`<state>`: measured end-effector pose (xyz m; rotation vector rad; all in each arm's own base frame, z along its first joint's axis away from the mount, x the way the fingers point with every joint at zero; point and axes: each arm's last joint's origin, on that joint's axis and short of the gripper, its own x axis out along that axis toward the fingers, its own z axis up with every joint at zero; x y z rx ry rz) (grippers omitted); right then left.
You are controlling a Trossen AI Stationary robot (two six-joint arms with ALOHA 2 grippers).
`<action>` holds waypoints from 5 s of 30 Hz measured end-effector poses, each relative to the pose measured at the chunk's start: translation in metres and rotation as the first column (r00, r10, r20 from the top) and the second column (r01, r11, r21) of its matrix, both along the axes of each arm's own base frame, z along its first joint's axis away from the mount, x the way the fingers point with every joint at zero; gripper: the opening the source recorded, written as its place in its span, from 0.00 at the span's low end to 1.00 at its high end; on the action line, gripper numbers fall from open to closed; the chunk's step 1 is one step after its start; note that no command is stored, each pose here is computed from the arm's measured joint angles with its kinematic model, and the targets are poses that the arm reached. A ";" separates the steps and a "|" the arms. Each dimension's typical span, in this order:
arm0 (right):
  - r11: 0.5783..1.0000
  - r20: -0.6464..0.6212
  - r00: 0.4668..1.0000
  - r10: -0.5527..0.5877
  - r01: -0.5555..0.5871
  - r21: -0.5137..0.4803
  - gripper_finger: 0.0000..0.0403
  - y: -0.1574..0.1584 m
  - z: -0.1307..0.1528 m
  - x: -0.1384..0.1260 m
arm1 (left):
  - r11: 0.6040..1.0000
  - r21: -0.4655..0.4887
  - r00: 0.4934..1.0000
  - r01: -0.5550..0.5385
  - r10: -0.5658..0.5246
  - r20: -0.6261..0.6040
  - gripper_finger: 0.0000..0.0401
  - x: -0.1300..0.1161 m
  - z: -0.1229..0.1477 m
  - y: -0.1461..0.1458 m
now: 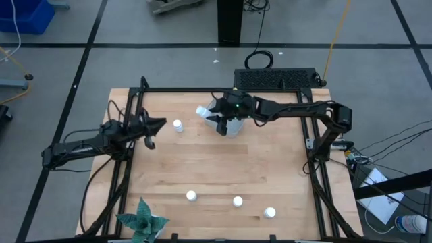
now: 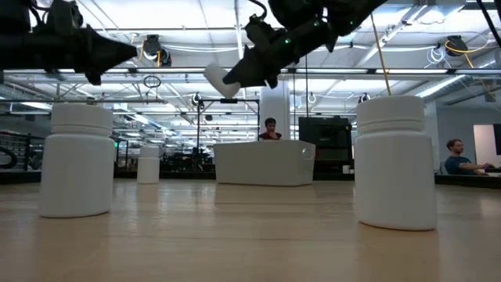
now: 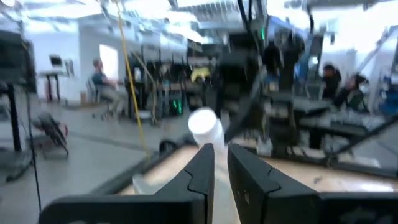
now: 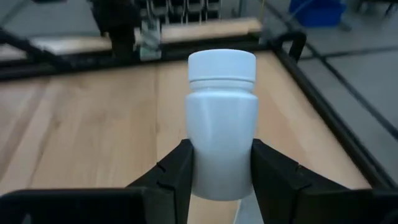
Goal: Pick and place pill bottles into a basket
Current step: Put the white pill bottle into the gray bin
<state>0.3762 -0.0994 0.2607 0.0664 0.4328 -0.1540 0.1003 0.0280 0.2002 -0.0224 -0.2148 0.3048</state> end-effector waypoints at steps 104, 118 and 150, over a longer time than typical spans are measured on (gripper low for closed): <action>0.995 0.435 0.895 0.096 -0.086 -0.043 0.29 0.019 -0.016 -0.014 | 0.973 0.001 0.973 0.231 -0.231 -0.003 0.58 0.150 0.048 0.055; 0.995 0.432 0.897 0.096 -0.085 -0.045 0.29 0.019 -0.016 -0.014 | 0.963 0.047 0.964 0.264 -0.264 -0.020 0.40 0.149 0.048 0.056; 0.967 0.078 0.965 -0.251 0.254 -0.027 0.44 0.011 -0.048 -0.024 | 0.976 0.041 0.973 0.215 -0.210 -0.094 0.40 0.136 0.042 0.087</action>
